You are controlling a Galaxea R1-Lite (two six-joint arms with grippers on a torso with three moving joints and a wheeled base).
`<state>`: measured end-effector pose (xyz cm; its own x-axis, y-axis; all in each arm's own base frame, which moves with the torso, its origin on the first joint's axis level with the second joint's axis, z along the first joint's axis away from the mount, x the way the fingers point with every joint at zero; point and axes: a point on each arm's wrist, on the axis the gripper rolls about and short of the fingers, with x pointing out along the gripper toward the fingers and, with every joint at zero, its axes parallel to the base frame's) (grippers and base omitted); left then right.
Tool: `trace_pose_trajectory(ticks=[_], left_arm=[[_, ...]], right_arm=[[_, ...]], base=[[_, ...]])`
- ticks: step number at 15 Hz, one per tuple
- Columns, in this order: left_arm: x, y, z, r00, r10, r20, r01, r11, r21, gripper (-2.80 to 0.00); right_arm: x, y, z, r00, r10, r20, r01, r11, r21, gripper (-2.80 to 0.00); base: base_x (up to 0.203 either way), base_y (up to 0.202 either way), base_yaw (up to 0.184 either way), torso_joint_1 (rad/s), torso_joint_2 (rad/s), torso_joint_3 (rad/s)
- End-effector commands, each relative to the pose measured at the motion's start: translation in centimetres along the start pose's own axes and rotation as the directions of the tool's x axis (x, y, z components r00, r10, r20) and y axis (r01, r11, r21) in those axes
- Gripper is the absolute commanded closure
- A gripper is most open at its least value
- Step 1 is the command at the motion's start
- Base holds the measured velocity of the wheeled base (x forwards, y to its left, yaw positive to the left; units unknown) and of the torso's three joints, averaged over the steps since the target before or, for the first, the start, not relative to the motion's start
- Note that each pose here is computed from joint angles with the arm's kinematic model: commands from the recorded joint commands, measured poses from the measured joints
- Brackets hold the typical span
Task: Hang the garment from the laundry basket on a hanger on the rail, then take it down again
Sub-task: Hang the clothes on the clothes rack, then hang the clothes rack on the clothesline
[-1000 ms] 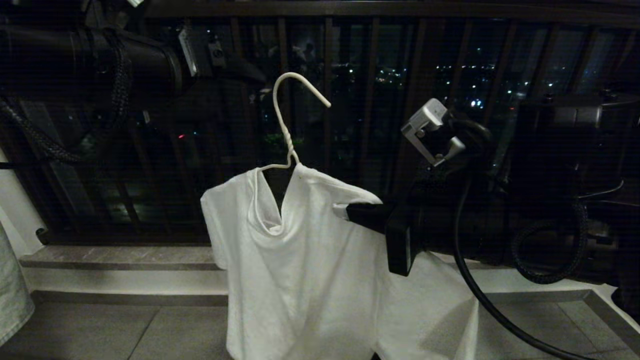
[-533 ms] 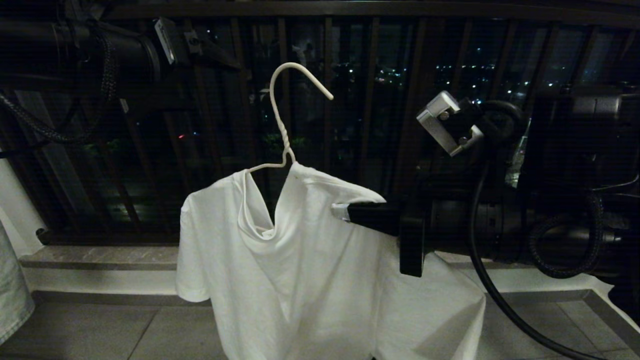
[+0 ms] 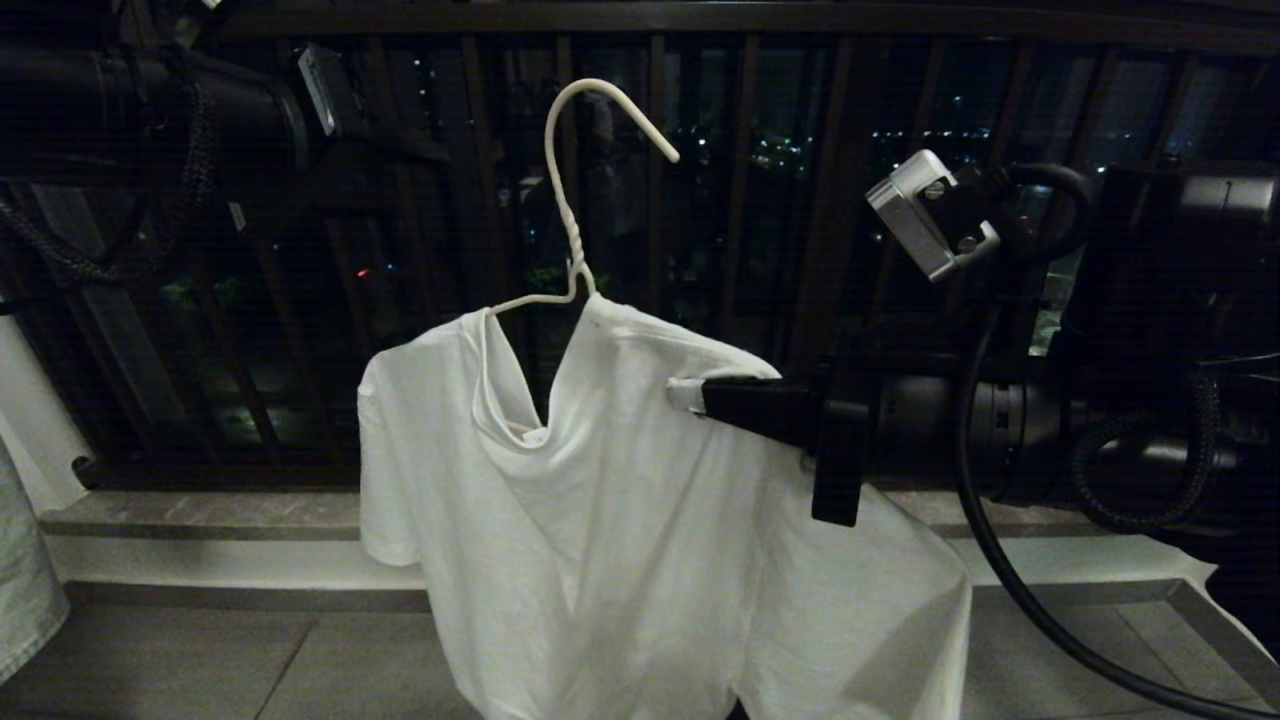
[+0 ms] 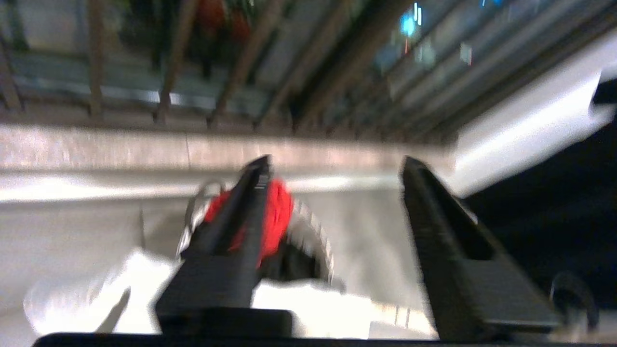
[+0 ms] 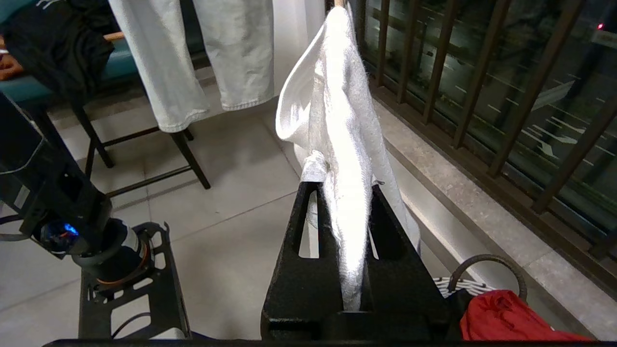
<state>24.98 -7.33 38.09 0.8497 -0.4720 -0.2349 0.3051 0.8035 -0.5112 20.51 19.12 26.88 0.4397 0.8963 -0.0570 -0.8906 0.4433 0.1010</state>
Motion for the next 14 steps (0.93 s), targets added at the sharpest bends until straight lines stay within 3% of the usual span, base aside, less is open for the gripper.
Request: trace_pose_trajectory(ticks=[1,3,4,5,7,9,10,12,14], left_arm=[[-1.2,0.3,0.0,0.998,-0.011,-0.057,0.013,0.999,0.031,0.0],[-1.6,0.0,0.8,0.994,-0.059,-0.092,0.067,0.994,0.087,0.0],[-1.8,0.1,1.0,0.991,-0.051,-0.128,0.07,0.986,0.149,0.0],[-1.7,0.4,0.8,0.986,-0.035,-0.165,0.077,0.965,0.25,0.0],[-1.8,1.2,0.5,0.976,0.002,-0.217,0.077,0.932,0.355,0.0],[-2.1,2.1,0.4,0.969,0.043,-0.245,0.09,0.859,0.503,0.0],[-2.4,2.6,0.2,0.96,0.067,-0.271,0.106,0.81,0.576,0.0],[-2.9,3.1,-0.2,0.944,0.068,-0.323,0.166,0.747,0.644,0.0],[-3.2,4.3,-0.3,0.931,0.046,-0.363,0.241,0.668,0.704,0.0]], right_arm=[[0.0,0.0,0.1,1.0,0.003,0.003,-0.003,1.0,0.001,0.0],[-0.5,-0.4,0.5,1.0,0.021,0.017,-0.021,0.999,0.036,0.0],[-0.8,-0.3,0.7,0.999,0.047,0.024,-0.048,0.998,0.044,0.0],[-0.9,-0.3,0.8,0.999,0.049,0.025,-0.05,0.998,0.045,0.0],[-0.9,-0.3,0.8,0.998,0.049,0.033,-0.05,0.998,0.045,0.0],[-0.9,-0.3,1.4,0.994,0.057,0.095,-0.065,0.995,0.076,0.0],[-0.9,-0.3,1.7,0.991,0.061,0.116,-0.07,0.995,0.077,0.0],[-0.9,-0.3,1.7,0.991,0.061,0.116,-0.071,0.995,0.077,0.0],[-0.9,-0.3,1.6,0.991,0.061,0.115,-0.071,0.994,0.078,0.0]], base=[[0.0,0.0,0.0,0.0,0.0,0.0],[0.0,0.0,0.0,0.0,0.0,0.0],[0.0,0.0,0.0,0.0,0.0,0.0],[0.0,0.0,0.0,0.0,0.0,0.0],[0.0,0.0,0.0,0.0,0.0,0.0],[0.0,0.0,0.0,0.0,0.0,0.0],[0.0,0.0,0.0,0.0,0.0,0.0],[0.0,0.0,0.0,0.0,0.0,0.0],[0.0,0.0,0.0,0.0,0.0,0.0]])
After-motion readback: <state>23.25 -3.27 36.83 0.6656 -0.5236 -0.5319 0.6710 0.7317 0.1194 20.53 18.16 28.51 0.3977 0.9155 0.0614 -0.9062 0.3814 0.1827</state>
